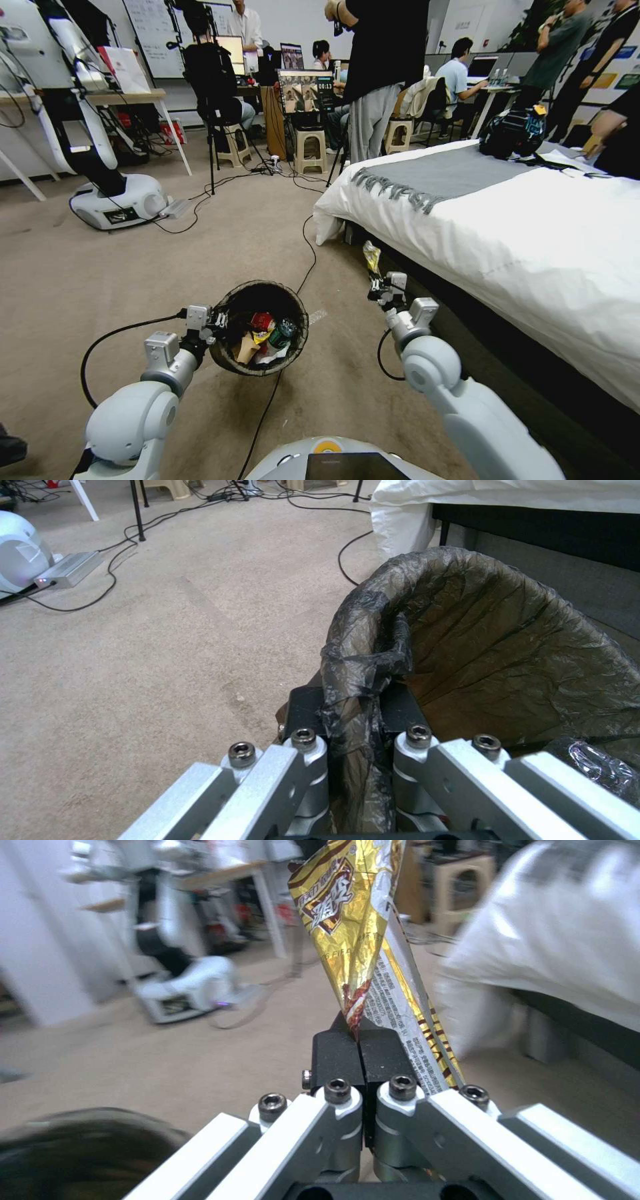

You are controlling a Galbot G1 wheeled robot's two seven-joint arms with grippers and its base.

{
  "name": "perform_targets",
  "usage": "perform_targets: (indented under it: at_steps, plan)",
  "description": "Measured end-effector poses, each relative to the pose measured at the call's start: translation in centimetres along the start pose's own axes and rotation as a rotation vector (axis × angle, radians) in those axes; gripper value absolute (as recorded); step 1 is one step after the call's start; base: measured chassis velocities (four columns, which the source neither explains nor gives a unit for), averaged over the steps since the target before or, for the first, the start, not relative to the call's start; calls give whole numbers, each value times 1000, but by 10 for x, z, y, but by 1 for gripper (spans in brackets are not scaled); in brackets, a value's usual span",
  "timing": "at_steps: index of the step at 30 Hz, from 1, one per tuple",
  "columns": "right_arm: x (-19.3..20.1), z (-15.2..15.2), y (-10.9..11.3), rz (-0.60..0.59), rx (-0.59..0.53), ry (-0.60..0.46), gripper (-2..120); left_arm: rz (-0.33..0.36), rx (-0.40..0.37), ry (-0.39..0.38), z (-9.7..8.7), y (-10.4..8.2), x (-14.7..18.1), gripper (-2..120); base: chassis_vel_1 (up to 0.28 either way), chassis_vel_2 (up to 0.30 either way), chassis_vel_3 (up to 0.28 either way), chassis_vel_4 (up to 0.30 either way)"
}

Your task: Pick up the trash bin, then pick up the garbage from the floor and place it into the trash bin.

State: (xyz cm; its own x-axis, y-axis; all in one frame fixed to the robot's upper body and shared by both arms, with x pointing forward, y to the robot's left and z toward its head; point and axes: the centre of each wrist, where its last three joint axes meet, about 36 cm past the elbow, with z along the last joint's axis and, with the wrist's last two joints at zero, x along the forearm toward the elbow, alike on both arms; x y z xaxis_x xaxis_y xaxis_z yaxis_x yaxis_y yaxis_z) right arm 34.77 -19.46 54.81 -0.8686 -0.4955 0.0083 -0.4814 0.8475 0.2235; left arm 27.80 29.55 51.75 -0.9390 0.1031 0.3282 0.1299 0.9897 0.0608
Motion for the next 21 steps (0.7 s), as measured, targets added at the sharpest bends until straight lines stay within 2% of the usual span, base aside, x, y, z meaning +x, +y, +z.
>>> perform_targets:
  at_steps: [7, 14, 21]
  plan:
    - [-3, -24, 17, -165, -35, 19, 0, 7, 1, 1, -1, -3, -2, 6, 0, 0, 0, 0]
    - [-3, -28, 30, -272, -55, 62, 0, 7, 1, 2, -1, -3, -8, 6, 0, 0, 0, 0]
    - [-4, -35, 58, -452, -104, 121, 0, 3, 4, 1, -1, -1, -15, 6, 0, 0, 0, 0]
